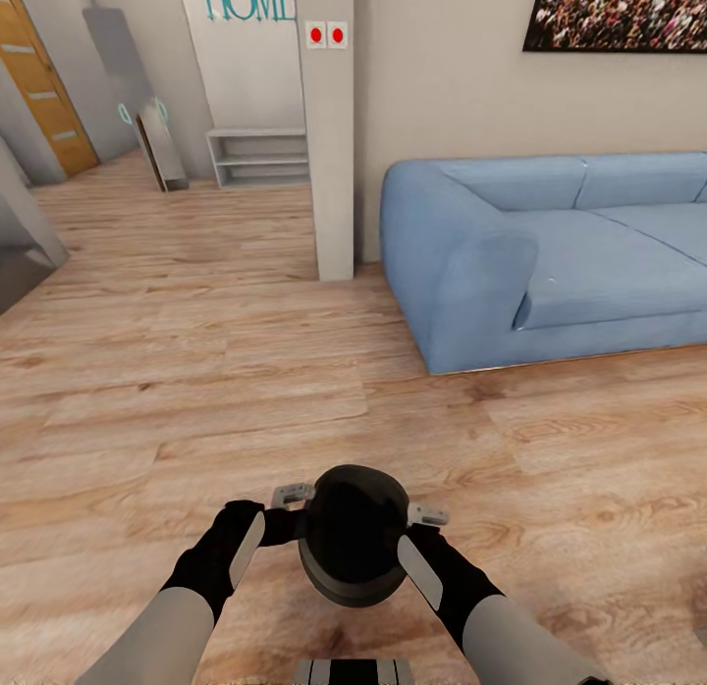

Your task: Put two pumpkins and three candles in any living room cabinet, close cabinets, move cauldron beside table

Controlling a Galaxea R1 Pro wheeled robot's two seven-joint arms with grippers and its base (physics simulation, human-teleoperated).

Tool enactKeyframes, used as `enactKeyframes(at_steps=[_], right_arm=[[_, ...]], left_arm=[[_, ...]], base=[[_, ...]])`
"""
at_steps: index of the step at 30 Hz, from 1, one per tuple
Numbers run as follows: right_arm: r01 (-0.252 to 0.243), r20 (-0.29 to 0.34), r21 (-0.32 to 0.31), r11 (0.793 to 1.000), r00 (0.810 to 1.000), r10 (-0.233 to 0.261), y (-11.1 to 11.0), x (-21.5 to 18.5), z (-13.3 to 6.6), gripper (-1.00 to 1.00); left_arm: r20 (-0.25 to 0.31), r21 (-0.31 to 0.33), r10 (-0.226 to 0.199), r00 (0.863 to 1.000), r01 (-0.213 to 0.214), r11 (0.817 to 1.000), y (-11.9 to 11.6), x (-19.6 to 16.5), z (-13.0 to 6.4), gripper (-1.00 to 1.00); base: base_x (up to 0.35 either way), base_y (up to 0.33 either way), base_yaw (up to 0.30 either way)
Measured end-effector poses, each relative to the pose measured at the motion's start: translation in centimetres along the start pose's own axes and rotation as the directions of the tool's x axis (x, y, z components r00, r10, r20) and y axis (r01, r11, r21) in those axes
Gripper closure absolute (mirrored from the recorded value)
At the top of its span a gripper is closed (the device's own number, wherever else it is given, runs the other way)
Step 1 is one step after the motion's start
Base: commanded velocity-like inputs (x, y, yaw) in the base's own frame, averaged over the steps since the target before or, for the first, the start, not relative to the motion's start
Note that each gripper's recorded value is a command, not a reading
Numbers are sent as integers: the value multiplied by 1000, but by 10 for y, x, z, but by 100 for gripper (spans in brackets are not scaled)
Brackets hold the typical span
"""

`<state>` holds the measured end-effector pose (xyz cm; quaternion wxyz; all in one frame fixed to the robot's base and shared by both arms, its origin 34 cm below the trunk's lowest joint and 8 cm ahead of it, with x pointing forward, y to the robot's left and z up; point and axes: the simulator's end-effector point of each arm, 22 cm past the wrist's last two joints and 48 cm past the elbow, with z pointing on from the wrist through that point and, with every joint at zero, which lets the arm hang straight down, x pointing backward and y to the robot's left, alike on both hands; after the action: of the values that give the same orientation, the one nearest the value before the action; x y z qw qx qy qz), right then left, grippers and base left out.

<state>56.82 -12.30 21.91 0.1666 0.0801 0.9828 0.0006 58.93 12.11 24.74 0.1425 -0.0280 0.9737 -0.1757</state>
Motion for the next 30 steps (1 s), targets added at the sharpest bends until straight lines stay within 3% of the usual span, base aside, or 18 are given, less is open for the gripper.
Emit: enactKeyframes(at_steps=[14, 28, 29, 30], right_arm=[[-3, -29, 6, 1000, 1000, 4, -2, 14, 14, -100], [-4, -29, 6, 1000, 1000, 4, -2, 14, 14, -100], [-4, -29, 6, 1000, 1000, 4, -2, 14, 14, 100], [-4, -29, 6, 1000, 1000, 5, -2, 14, 14, 100]], left_arm=[[-36, -5, -13, 999, 13, 1000, 7, 16, 15, -100], [-35, -6, -13, 999, 12, 1000, 8, 15, 15, -100], [-35, -6, -13, 999, 13, 1000, 8, 15, 15, -100], [-35, -6, -13, 999, 12, 1000, 7, 15, 15, -100]], base=[[0, 0, 0], [0, 0, 0], [0, 0, 0], [0, 0, 0]])
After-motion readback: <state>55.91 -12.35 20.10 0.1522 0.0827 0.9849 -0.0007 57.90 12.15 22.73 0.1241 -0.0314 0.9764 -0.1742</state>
